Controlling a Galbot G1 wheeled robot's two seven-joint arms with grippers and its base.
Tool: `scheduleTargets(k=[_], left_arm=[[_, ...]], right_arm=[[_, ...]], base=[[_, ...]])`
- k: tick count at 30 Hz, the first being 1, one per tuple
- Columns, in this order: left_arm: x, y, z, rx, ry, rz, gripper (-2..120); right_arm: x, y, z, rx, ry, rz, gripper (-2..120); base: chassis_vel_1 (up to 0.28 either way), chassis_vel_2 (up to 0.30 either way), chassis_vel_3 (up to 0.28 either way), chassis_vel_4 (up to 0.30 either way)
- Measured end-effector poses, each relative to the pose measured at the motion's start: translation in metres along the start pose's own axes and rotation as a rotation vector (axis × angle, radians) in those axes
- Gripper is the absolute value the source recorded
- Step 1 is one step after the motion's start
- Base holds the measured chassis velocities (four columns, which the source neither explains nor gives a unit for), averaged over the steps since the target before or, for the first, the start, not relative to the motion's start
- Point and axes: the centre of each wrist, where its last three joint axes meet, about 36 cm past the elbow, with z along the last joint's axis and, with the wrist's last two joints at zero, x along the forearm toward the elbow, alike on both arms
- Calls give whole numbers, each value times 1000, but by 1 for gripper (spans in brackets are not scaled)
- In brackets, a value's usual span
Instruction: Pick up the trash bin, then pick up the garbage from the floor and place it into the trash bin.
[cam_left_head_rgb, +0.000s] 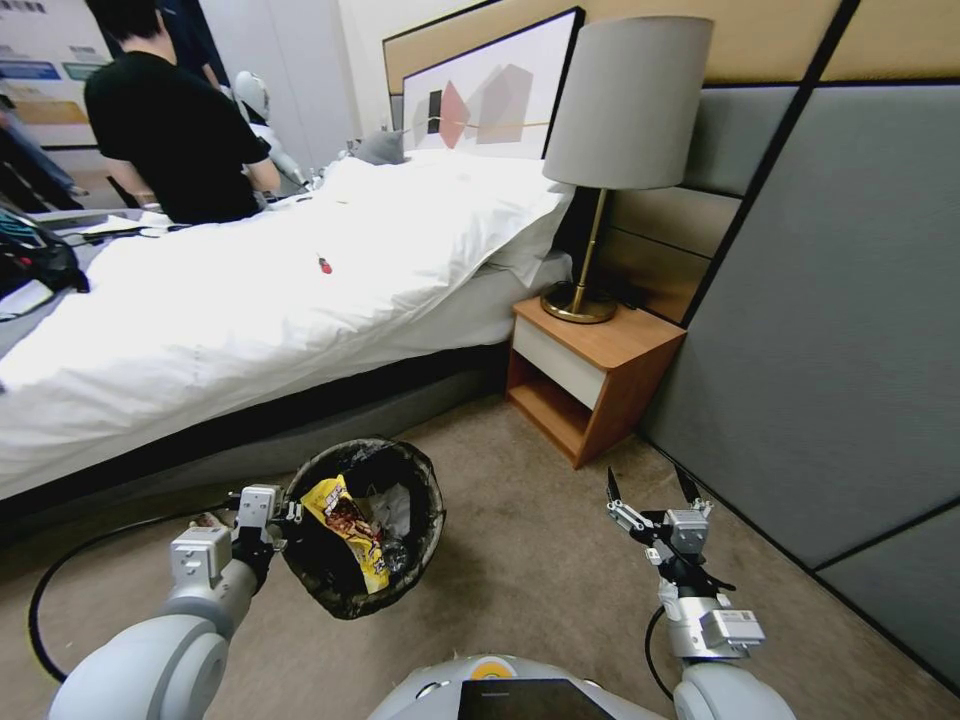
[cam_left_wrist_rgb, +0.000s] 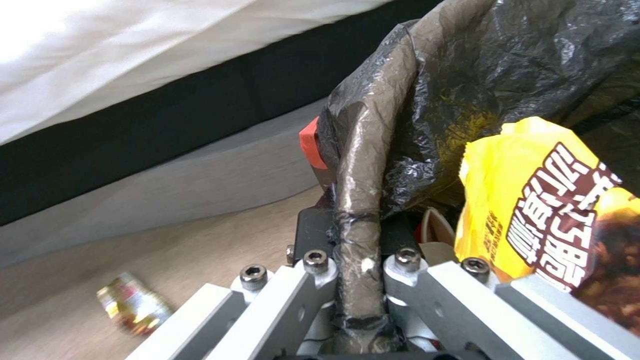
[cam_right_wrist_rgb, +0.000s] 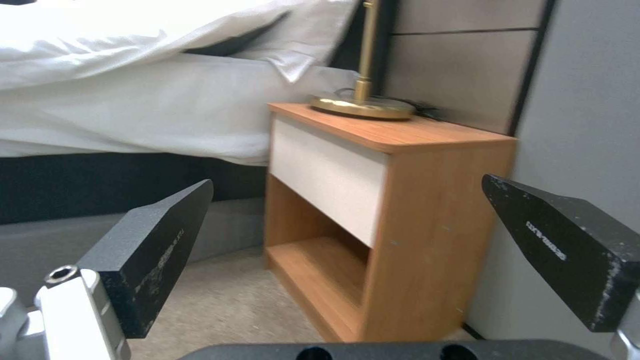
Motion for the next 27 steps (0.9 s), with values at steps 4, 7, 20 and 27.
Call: scheduleTargets(k=[4,7,20,27], left_arm=[[0,0,-1,3,-5,8,1],[-1,-1,-1,7,-7,14,1],[-2,0,-4,-5,-22,32,1],[-2,1,-5,-2,-27,33,1]], right_arm=[[2,-2,1,6,1,12,100],[2,-2,1,6,1,18,100],[-2,1,6,6,-1,36,100],[-2,2,11,5,10,38,100]], base=[[100,90,89,82],[119,91,99,102],[93,94,101,94],[99,101,93,90]])
